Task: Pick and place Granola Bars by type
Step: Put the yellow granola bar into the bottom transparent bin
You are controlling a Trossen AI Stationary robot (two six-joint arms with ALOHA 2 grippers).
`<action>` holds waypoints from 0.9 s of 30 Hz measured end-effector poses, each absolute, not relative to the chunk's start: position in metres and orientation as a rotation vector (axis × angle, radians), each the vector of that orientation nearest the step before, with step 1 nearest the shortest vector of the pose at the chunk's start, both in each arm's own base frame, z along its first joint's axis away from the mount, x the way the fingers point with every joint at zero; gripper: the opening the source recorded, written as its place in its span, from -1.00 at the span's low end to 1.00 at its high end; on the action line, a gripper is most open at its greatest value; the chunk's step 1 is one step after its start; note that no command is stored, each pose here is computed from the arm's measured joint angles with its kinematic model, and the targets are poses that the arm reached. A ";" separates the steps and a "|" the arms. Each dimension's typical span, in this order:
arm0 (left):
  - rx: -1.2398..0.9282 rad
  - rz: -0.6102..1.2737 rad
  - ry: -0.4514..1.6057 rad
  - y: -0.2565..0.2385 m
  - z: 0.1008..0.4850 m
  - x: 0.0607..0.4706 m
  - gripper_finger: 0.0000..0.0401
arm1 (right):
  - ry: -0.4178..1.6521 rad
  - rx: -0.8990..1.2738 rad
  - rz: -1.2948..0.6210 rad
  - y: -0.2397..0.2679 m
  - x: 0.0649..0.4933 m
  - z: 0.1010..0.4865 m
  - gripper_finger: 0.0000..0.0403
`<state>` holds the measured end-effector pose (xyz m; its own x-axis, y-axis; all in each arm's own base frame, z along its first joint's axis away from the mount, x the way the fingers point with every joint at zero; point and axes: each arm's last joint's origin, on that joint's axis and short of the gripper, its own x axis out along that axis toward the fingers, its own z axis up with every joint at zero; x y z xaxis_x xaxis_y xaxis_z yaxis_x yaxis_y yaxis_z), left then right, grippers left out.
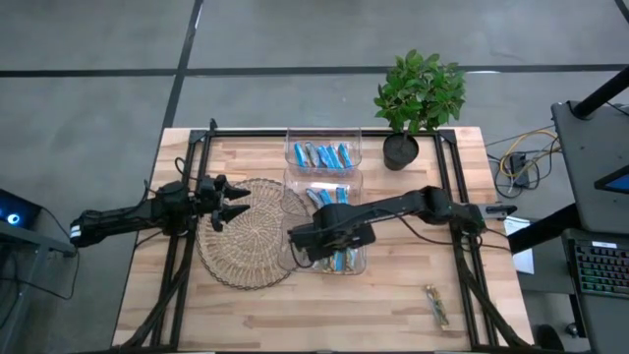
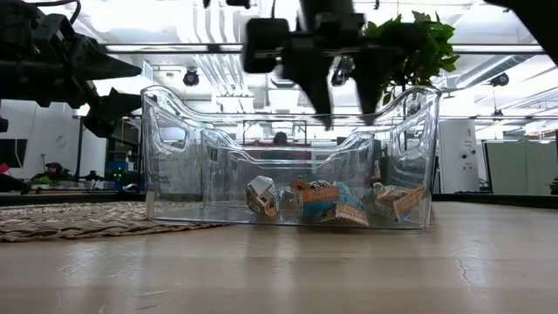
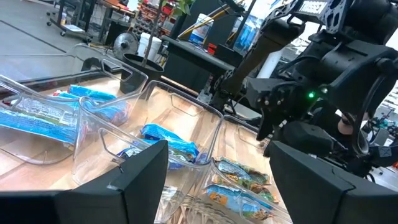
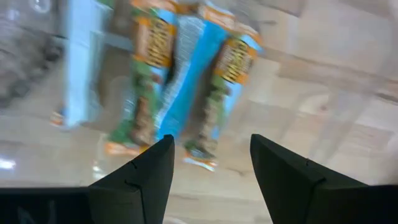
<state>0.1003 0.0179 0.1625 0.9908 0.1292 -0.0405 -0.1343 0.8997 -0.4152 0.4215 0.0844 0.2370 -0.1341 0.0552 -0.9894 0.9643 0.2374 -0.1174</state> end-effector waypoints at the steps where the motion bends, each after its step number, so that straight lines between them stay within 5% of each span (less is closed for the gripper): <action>1: -0.431 0.137 0.012 0.018 0.162 0.100 0.30 | 1.463 1.011 -1.087 0.086 0.417 0.238 0.00; 27: -0.431 0.137 0.013 0.018 0.162 0.100 0.30 | 1.540 0.941 -0.793 0.170 0.230 0.239 0.00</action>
<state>0.1003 0.0179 0.1624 0.9907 0.1295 -0.0417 -0.1351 0.8995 -0.4156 0.2303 0.1700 0.2387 -0.0730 0.1476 -0.9864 0.8889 0.4580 0.0028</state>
